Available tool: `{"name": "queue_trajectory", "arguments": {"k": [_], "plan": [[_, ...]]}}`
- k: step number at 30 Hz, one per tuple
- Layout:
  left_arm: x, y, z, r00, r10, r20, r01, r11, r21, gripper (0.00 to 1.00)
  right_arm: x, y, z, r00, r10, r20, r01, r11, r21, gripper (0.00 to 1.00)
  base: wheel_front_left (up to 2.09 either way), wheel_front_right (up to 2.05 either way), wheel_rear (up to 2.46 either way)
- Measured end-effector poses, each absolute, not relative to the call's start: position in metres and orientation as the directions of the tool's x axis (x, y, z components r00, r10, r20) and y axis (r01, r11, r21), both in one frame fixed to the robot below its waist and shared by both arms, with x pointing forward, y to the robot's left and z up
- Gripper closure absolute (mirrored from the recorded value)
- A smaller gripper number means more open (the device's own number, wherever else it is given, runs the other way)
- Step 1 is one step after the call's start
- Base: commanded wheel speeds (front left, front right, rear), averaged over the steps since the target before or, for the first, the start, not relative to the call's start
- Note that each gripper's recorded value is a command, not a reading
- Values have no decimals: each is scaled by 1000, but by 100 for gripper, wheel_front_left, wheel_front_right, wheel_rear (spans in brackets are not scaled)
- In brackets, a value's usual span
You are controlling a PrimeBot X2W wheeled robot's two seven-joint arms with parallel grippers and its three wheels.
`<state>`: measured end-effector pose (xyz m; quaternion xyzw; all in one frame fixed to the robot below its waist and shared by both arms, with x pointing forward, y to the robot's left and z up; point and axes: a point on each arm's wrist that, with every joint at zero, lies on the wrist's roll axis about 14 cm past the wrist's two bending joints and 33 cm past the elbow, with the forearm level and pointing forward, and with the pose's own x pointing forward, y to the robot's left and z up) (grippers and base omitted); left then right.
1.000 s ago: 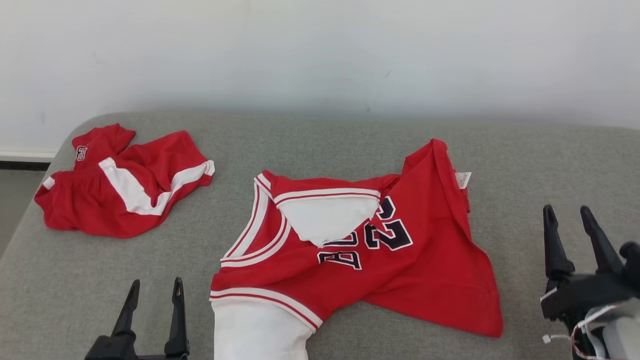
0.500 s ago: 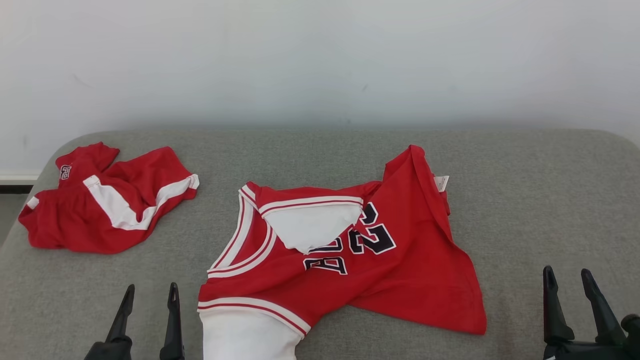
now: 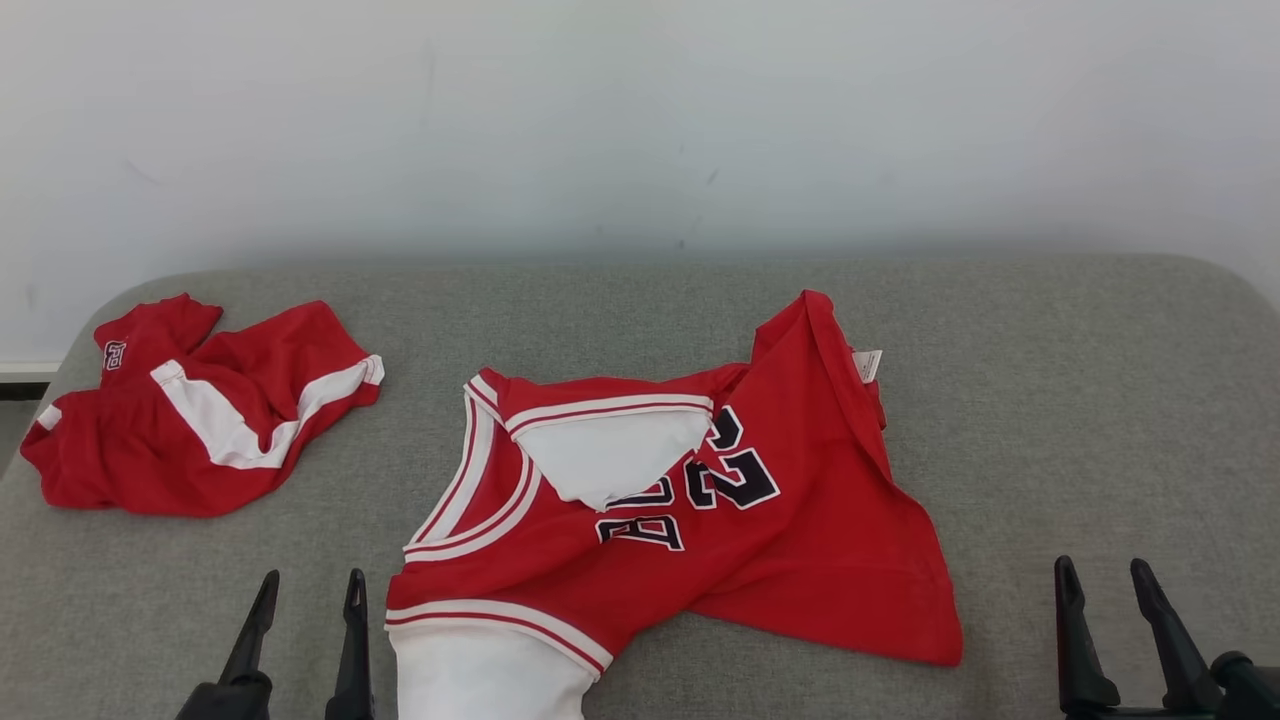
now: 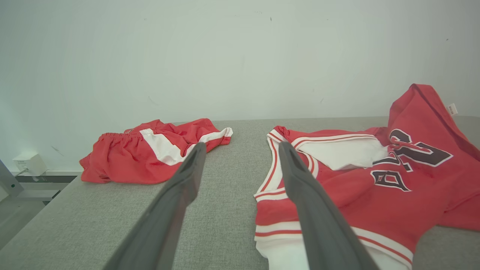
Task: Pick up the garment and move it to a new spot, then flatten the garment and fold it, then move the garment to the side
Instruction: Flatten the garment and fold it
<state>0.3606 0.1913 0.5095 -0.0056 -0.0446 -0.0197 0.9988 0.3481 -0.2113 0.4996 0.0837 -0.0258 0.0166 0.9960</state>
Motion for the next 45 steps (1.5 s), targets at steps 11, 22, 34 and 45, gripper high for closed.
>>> {"name": "queue_trajectory", "arguments": {"k": [11,22,34,45], "plan": [[358,195,507,996,-34,79,34,999,0,0,351,-184,499,994,102,49,-109,981,158,0,0,0,0],[356,195,503,997,-33,69,33,999,0,0,351,-178,496,992,119,38,-124,979,161,0,0,0,0],[342,169,454,990,-111,-87,108,994,-32,0,359,-191,471,994,102,-47,-93,984,155,0,0,0,0],[322,161,393,949,-130,-289,106,990,-97,0,378,-178,424,967,148,-207,-117,981,158,0,0,0,0]]}}
